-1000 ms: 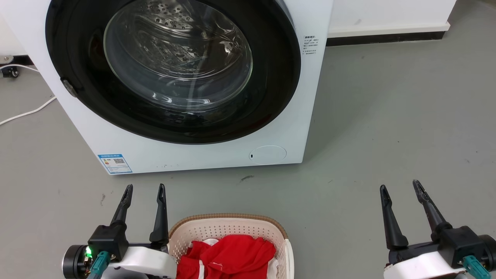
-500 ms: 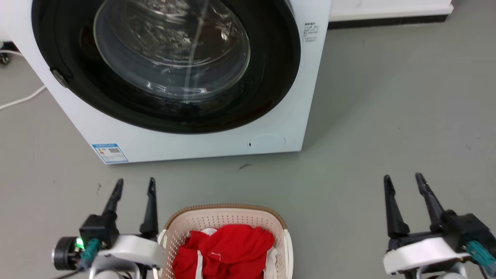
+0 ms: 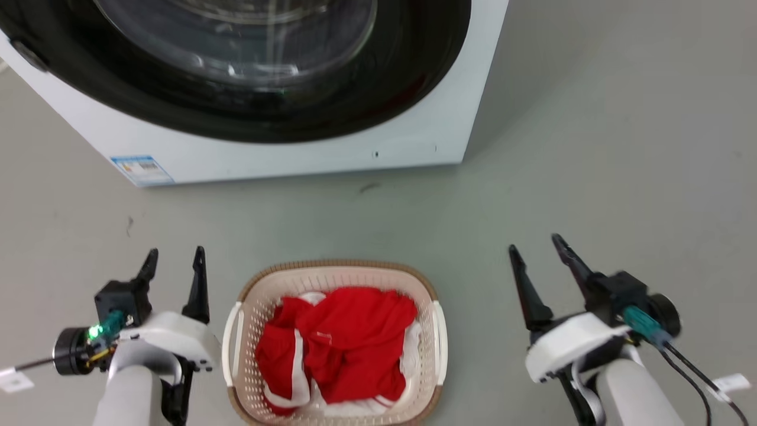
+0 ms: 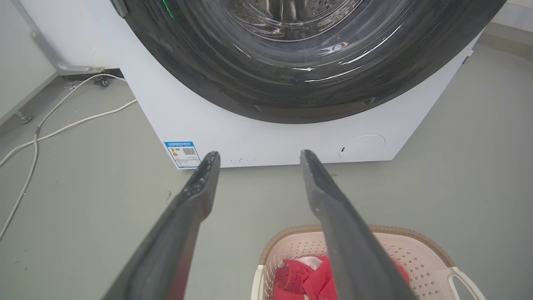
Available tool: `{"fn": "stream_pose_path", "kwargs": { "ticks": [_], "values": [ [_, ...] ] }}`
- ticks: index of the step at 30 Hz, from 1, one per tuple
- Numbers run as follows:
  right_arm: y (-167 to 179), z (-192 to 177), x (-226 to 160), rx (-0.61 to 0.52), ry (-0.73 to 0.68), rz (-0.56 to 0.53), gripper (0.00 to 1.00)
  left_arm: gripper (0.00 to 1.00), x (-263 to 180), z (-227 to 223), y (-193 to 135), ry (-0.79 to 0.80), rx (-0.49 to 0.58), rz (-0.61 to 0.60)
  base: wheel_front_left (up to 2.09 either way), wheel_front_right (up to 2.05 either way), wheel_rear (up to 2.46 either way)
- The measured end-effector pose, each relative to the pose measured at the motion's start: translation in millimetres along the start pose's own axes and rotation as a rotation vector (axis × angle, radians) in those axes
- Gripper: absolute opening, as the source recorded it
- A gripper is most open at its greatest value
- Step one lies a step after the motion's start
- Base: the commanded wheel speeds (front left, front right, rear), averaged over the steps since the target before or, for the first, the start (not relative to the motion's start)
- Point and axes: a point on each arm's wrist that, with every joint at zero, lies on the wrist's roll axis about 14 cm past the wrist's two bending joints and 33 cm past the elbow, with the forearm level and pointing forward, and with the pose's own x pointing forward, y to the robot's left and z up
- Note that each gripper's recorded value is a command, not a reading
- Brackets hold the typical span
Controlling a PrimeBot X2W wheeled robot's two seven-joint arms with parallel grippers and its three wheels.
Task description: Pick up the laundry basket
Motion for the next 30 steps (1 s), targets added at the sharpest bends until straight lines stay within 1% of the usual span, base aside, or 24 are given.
{"fn": "stream_pose_path", "kwargs": {
  "ticks": [6, 7, 14, 21, 30],
  "values": [
    [11, -50, 23, 0.016, 0.148, 0.058, 1.00, 1.00, 21, -44, 1, 0.131, 0.000, -0.018, 0.00, 0.00, 0.00],
    [11, -50, 23, 0.016, 0.148, 0.058, 1.00, 1.00, 21, -44, 1, 0.131, 0.000, -0.018, 0.00, 0.00, 0.00],
    [23, -107, 36, 0.018, 0.319, 0.126, 1.00, 1.00, 34, -93, 13, 0.281, 0.019, -0.022, 0.00, 0.00, 0.00],
    [29, -158, 32, 0.046, 0.476, 0.159, 1.00, 1.00, 32, -140, 15, 0.422, 0.019, -0.028, 0.00, 0.00, 0.00],
    [46, -196, 24, 0.087, 0.596, 0.217, 1.00, 1.00, 28, -178, 15, 0.541, 0.018, -0.038, 0.00, 0.00, 0.00]
  ]
}}
